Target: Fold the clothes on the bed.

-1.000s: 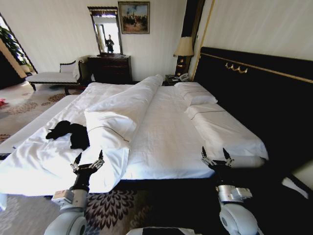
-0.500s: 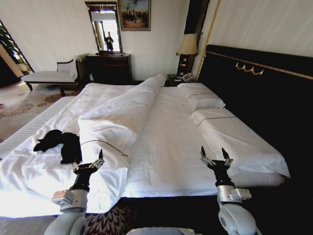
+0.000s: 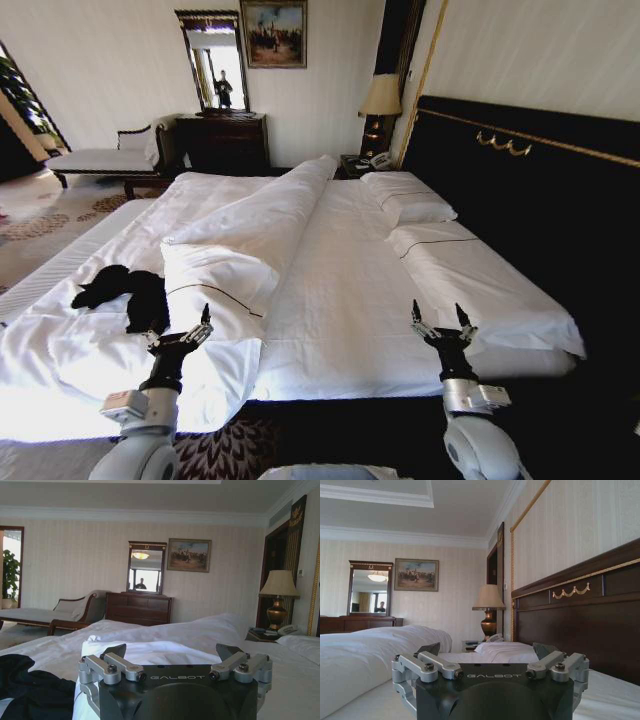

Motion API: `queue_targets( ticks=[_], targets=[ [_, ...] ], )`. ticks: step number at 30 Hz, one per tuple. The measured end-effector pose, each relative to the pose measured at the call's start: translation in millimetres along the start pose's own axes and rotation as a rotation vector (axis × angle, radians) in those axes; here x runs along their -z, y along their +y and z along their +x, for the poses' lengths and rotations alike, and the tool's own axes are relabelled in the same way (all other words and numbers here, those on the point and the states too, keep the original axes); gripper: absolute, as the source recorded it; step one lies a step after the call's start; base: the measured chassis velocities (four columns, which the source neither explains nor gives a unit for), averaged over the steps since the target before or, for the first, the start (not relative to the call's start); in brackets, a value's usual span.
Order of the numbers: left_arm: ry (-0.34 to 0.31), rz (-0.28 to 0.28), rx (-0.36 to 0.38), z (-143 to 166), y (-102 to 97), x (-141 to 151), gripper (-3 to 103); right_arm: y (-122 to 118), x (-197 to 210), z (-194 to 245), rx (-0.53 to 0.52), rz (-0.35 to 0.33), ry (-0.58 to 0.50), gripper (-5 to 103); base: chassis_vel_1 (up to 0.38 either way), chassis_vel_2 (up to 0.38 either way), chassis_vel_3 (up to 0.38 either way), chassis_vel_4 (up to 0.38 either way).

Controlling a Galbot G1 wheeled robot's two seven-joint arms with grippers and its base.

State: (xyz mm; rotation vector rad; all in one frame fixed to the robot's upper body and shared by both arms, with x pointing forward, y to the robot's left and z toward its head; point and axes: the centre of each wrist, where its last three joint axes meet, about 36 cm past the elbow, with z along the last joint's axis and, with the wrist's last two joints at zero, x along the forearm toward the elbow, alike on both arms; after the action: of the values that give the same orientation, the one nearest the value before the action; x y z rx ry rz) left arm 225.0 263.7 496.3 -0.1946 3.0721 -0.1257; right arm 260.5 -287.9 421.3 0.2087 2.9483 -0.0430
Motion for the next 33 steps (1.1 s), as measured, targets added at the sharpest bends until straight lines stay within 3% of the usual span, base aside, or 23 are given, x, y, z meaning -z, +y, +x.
queue_targets(
  ticks=[14,33],
  targets=[
    [-0.001,-0.005,0.006,-0.1,0.4,-0.5,100,3.8,-1.1,4.2,-0.005,0.008,0.006,100,0.041,0.049,-0.043,-0.049],
    [-0.004,-0.011,0.007,-0.9,2.5,-1.3,100,4.9,-4.5,2.6,-0.011,0.007,0.004,100,0.147,0.144,-0.138,-0.138]
  ],
)
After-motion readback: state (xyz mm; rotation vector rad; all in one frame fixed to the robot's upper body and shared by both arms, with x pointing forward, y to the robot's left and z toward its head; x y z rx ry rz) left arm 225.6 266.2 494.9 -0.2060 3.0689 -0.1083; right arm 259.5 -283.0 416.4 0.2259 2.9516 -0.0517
